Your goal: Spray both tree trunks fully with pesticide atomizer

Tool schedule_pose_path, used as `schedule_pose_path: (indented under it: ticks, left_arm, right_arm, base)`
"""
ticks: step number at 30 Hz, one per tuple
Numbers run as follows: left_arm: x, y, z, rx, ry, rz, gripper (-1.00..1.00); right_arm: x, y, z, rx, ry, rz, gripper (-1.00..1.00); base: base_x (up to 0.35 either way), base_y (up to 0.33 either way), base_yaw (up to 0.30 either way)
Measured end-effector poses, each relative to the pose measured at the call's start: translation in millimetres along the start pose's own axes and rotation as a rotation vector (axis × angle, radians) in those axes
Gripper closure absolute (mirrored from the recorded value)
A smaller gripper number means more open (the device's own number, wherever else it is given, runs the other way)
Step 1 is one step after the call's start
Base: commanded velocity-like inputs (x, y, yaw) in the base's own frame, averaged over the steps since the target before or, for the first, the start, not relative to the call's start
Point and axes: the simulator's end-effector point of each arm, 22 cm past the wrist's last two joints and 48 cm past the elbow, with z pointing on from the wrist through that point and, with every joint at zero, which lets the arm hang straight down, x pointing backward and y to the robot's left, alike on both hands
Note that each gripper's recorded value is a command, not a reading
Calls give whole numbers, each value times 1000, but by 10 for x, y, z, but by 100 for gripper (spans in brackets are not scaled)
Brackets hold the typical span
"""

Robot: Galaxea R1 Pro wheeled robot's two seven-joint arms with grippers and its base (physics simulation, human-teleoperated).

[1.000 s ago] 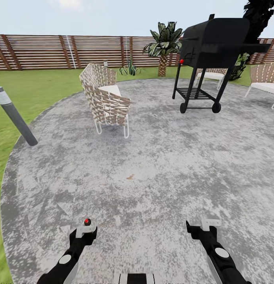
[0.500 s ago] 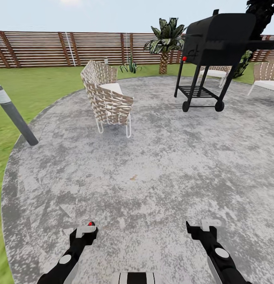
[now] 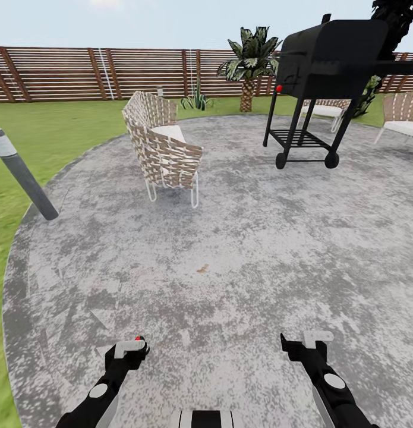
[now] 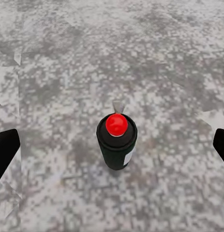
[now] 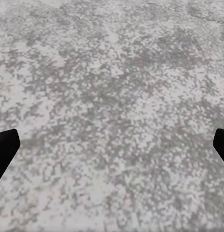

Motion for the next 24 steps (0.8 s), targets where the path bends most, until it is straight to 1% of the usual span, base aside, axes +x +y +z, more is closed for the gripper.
schedule_pose_path:
  ticks: [5,15,24]
  left_arm:
    - [4,12,2,-2,1,0,-100]
    - [253,7,49,-3,45,1,-100]
    - [539,-3,85,-1,95,5,-100]
  right_arm:
    - [-3,3,1,0,-1,-1,-100]
    - [232,17,77,-1,44,-6,-100]
    - [496,32,148,-2,95,-12,-100]
  base:
    - [0,0,-62]
    - [0,0,-4]
    - [0,0,0]
